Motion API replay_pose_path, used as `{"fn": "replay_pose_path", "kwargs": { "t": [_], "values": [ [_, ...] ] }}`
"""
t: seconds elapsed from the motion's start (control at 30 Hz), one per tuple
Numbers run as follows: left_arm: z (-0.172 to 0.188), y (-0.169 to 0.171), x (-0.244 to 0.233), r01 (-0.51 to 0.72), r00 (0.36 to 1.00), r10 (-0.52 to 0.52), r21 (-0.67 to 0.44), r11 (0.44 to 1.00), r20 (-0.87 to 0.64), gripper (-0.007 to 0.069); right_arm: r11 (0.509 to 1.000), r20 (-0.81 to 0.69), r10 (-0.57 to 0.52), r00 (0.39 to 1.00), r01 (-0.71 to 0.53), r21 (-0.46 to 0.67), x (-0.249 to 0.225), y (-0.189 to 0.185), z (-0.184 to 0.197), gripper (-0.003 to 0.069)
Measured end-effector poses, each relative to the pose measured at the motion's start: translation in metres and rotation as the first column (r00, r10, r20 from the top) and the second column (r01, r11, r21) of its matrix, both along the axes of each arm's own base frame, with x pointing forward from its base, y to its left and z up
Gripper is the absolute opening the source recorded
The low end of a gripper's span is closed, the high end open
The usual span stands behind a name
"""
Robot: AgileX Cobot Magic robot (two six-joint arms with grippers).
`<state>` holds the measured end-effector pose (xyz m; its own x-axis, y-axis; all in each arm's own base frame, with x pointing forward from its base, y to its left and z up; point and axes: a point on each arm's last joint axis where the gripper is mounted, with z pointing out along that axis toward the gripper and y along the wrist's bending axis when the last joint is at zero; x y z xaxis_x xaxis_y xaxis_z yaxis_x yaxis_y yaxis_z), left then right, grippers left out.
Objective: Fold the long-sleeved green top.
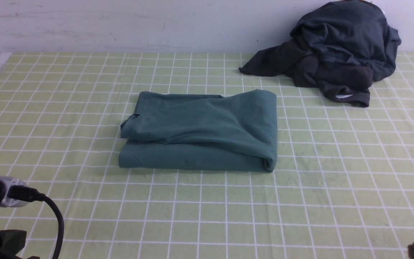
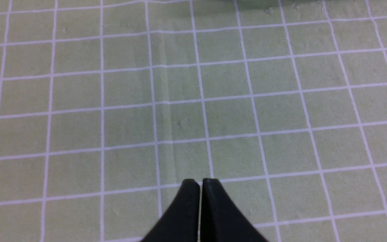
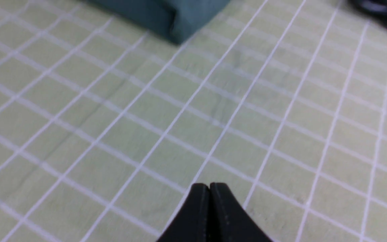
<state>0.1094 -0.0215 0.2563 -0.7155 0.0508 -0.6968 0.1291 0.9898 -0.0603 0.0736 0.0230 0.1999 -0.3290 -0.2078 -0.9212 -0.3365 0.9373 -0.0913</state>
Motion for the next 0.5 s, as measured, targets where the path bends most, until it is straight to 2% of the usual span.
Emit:
{"fn": "replay_pose_path", "kwargs": {
  "t": [0.03, 0.07, 0.17, 0.33, 0.5],
  "values": [
    [0.000, 0.000, 0.000, 0.000, 1.000, 0.000, 0.000, 1.000, 0.000, -0.0003, 0.998, 0.078, -0.055, 0.995, 0.052, 0.043, -0.005, -0.006, -0.003, -0.0009],
    [0.000, 0.000, 0.000, 0.000, 1.000, 0.000, 0.000, 1.000, 0.000, -0.0003, 0.998, 0.085, -0.055, 0.995, 0.051, 0.048, -0.006, -0.006, -0.004, -0.0009],
    [0.000, 0.000, 0.000, 0.000, 1.000, 0.000, 0.000, 1.000, 0.000, -0.0003, 0.976, 0.181, -0.191, 0.965, 0.168, 0.138, -0.015, -0.015, -0.014, -0.0009],
    [0.000, 0.000, 0.000, 0.000, 1.000, 0.000, 0.000, 1.000, -0.002, -0.0003, 0.931, 0.190, -0.343, 0.920, 0.305, 0.203, -0.018, -0.023, -0.014, -0.0009],
    [0.000, 0.000, 0.000, 0.000, 1.000, 0.000, 0.001, 1.000, -0.002, -0.0003, 0.912, 0.163, -0.392, 0.905, 0.360, 0.196, -0.018, -0.026, -0.017, -0.0009]
  ]
}}
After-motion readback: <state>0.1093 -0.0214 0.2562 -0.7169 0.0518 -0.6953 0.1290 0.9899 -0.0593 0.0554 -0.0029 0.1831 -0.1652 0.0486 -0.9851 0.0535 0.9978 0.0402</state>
